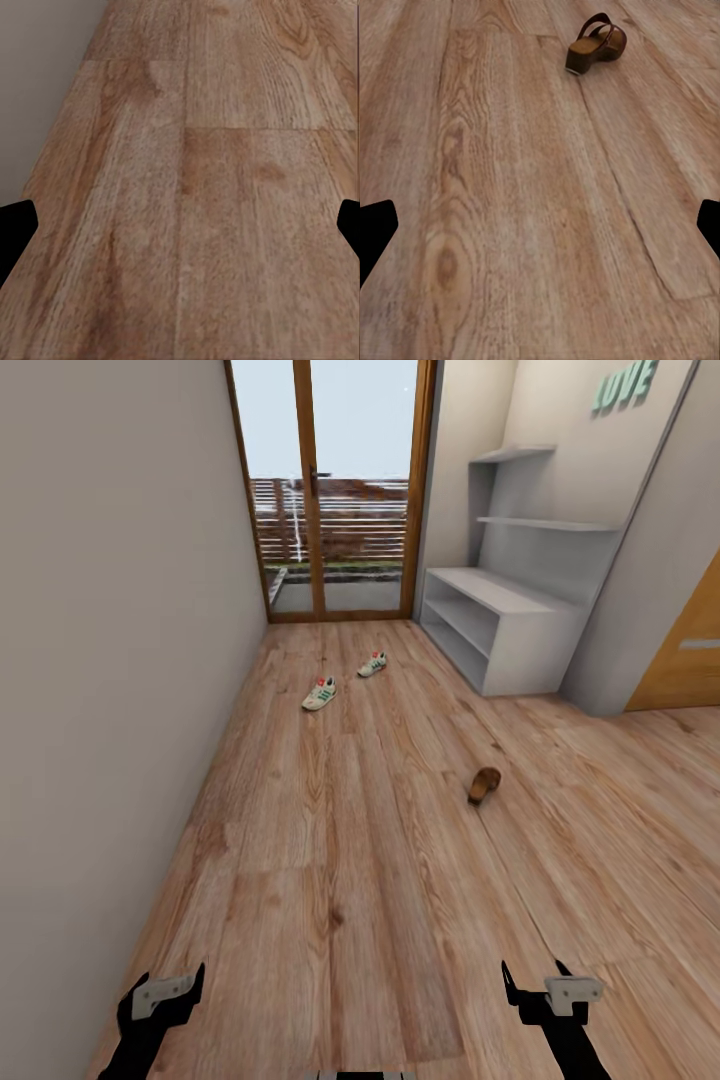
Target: Pick up the two gym shoes and the two sandals from the corridor floor and place them onto the hallstand (shoe rack) in the corridor, making sure they are on the rack and not on the floor. Arrange them so the two gym shoes are next to each other and the two sandals are next to each other.
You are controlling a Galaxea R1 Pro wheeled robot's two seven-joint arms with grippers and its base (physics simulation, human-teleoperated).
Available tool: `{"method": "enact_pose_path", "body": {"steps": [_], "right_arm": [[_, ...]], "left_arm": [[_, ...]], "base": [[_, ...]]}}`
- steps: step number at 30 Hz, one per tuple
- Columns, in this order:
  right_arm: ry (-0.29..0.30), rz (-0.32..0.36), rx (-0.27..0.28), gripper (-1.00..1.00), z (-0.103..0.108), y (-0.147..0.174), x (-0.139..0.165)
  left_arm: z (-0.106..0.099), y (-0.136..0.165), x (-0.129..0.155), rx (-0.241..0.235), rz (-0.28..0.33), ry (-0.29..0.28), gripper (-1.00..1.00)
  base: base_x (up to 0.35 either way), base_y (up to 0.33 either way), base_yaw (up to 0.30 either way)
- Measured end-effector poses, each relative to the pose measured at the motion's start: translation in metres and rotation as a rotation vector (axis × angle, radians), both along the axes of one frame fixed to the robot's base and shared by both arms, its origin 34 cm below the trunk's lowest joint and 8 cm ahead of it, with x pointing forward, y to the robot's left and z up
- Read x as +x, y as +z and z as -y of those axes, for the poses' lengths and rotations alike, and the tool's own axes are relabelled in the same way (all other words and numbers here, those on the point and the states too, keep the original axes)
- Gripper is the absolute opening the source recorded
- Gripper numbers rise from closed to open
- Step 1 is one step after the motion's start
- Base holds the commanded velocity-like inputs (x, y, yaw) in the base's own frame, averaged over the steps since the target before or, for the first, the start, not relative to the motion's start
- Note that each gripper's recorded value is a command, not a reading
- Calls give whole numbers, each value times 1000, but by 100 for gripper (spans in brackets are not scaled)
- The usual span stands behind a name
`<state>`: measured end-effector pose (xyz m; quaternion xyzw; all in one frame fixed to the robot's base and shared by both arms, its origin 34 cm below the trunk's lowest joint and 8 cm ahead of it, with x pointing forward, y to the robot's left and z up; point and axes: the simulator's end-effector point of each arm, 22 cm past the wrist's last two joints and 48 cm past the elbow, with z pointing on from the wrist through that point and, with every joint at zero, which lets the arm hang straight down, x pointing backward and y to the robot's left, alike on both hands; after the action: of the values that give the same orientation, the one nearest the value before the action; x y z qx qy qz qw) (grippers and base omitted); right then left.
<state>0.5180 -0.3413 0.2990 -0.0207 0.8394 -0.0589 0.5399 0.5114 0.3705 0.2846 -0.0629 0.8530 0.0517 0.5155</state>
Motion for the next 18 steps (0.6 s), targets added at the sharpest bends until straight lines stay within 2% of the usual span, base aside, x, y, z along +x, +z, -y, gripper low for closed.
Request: {"method": "enact_pose_path", "body": {"steps": [6,9,18], "right_arm": [[0,1,-1,100,0,0,0],[0,2,-1,100,0,1,1],[2,3,-1,100,0,1,1]], "left_arm": [[8,16,29,0,47,-21,100],[11,17,34,0,49,-30,100],[17,-3,23,11,-11,-62,100]], "base": [[246,0,0],[290,0,0],[312,29,0]]}}
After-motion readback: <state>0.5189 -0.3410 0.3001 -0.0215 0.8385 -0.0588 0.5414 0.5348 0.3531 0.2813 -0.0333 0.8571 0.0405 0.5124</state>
